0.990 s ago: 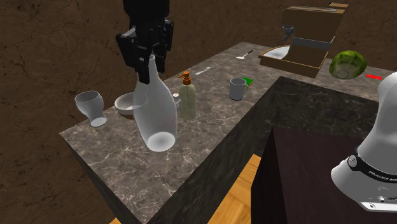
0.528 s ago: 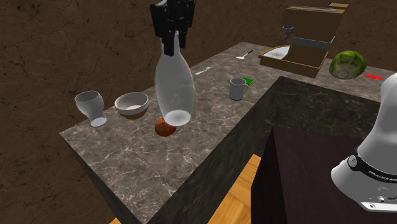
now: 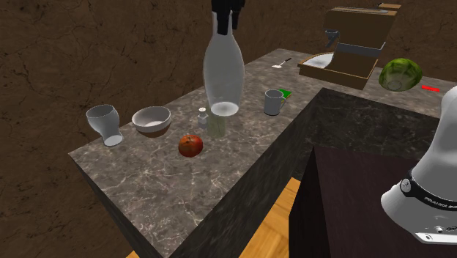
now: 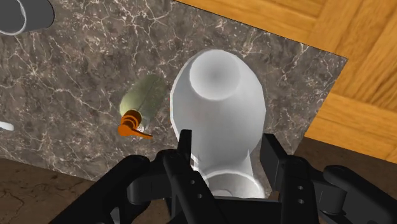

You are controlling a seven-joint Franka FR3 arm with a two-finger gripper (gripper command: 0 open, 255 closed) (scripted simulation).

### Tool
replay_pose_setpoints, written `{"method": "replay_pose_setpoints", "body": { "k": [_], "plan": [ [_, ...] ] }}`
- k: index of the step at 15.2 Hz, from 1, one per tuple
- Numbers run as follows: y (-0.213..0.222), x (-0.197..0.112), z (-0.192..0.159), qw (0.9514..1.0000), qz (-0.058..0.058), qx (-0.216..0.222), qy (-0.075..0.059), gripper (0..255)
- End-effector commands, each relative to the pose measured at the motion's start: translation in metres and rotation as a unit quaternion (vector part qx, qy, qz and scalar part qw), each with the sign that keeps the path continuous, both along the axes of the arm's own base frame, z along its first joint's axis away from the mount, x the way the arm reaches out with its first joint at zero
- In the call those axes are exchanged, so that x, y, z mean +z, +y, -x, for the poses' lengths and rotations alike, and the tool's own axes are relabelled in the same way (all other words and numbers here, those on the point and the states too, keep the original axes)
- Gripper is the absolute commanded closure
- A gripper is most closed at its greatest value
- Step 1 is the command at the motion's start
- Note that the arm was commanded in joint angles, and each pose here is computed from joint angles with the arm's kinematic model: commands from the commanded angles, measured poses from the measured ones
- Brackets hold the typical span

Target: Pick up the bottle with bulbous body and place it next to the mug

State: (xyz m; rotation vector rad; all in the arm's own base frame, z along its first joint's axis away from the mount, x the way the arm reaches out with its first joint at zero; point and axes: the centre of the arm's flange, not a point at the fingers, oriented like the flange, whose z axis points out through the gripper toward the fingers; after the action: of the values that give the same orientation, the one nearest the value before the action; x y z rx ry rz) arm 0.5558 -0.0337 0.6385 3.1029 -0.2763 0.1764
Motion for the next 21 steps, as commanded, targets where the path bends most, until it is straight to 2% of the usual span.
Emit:
{"method": "replay_pose_setpoints", "body": {
  "k": [1, 17, 21],
  "plan": [
    [-0.025, 0.011, 0.011, 1.0, 0.0, 0.001, 0.0, 255],
    [-0.21, 0.086, 0.081, 1.0, 0.0, 0.001, 0.0, 255],
    [-0.21, 0.064, 0.081, 1.0, 0.0, 0.001, 0.0, 255]
  ]
}}
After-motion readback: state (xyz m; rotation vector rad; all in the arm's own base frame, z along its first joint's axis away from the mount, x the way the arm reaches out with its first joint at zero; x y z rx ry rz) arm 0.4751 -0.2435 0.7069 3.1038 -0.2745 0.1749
